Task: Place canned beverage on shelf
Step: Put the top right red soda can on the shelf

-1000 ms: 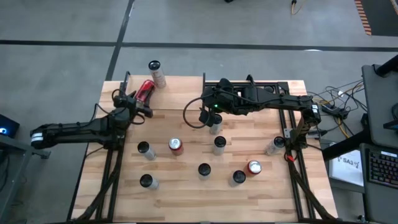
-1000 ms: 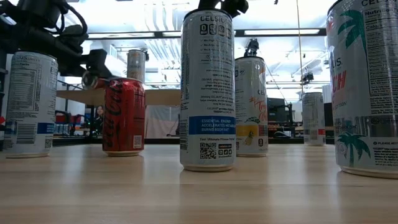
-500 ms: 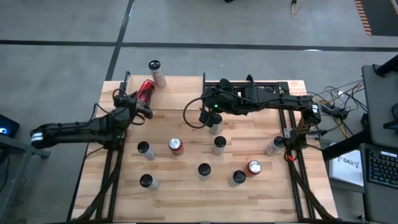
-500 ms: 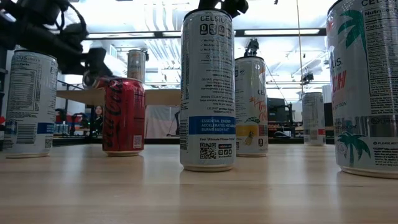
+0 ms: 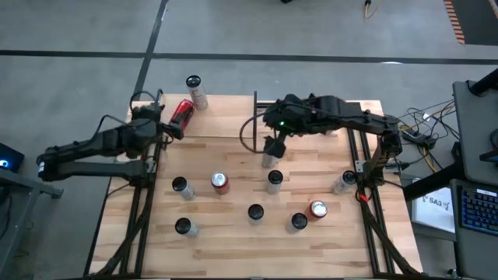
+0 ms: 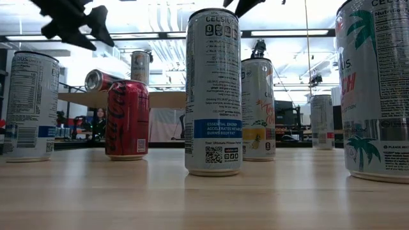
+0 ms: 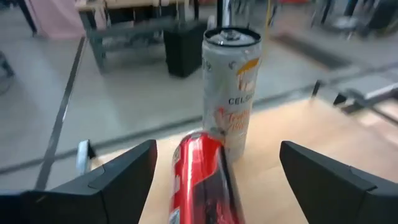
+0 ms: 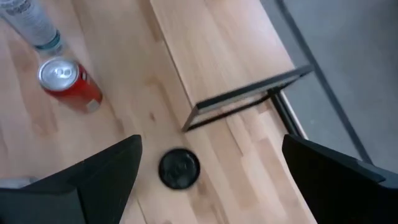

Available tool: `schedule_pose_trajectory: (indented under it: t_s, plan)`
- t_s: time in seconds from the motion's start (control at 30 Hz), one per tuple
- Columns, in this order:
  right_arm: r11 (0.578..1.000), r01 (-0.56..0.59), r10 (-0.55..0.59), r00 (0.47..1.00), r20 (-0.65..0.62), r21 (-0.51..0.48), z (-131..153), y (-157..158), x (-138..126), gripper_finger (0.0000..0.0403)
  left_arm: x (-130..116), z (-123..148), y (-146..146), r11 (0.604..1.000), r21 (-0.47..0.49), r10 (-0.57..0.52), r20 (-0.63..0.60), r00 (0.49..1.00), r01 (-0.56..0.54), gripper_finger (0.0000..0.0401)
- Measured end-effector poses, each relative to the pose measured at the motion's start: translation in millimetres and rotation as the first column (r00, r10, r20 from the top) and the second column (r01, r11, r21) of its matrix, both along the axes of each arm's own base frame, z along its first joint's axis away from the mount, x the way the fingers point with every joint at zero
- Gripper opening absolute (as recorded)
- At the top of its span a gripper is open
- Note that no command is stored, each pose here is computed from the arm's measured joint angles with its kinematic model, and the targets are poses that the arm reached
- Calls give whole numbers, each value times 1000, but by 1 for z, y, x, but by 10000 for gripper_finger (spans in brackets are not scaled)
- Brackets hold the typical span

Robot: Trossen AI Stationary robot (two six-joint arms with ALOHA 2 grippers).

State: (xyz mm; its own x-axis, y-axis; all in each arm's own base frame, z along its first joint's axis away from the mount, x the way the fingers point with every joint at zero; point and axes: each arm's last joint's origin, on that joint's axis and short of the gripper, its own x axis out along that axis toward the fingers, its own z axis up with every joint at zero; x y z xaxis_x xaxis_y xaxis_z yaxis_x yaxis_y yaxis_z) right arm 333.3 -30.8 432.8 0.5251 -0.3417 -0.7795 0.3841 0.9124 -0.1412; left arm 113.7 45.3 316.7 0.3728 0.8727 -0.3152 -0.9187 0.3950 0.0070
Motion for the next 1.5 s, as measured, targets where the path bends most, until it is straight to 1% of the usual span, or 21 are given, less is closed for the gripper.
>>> schedule_pose_trajectory:
  t_s: [0.1,0.17,0.3,0.4,0.53,0.63,0.8,1.03,1.2,1.5]
  plan:
    - [1000,9,-8,999,-31,7,7,-3,-9,379,6,17,1,993,-115,-30,-69,997,22,316]
    - [1000,16,-15,998,-62,9,9,-5,-15,379,11,25,3,984,-180,-35,-126,991,12,314]
    - [1000,25,-24,994,-108,14,10,-6,-22,379,21,35,8,967,-247,-6,-255,967,-59,313]
    - [999,28,-26,992,-126,18,9,-5,-24,379,28,40,11,949,-310,-30,-293,956,-65,313]
    - [999,30,-27,991,-132,22,9,-5,-26,379,35,44,16,943,-326,-43,-317,947,-66,313]
    - [999,21,-16,992,-127,38,10,-4,-28,379,35,43,19,935,-348,-52,-324,945,-68,314]
    - [999,21,-16,993,-113,43,14,-4,-32,379,34,32,26,922,-374,-40,-355,934,-103,314]
    - [998,30,-25,994,-102,47,16,-4,-35,379,43,23,36,932,-352,-49,-358,932,-86,314]
    - [998,30,-25,994,-102,47,16,-4,-35,379,50,13,45,921,-382,-85,-388,918,-76,314]
    - [999,29,-24,994,-102,46,16,-4,-35,379,59,3,60,916,-385,-76,-439,895,-111,314]
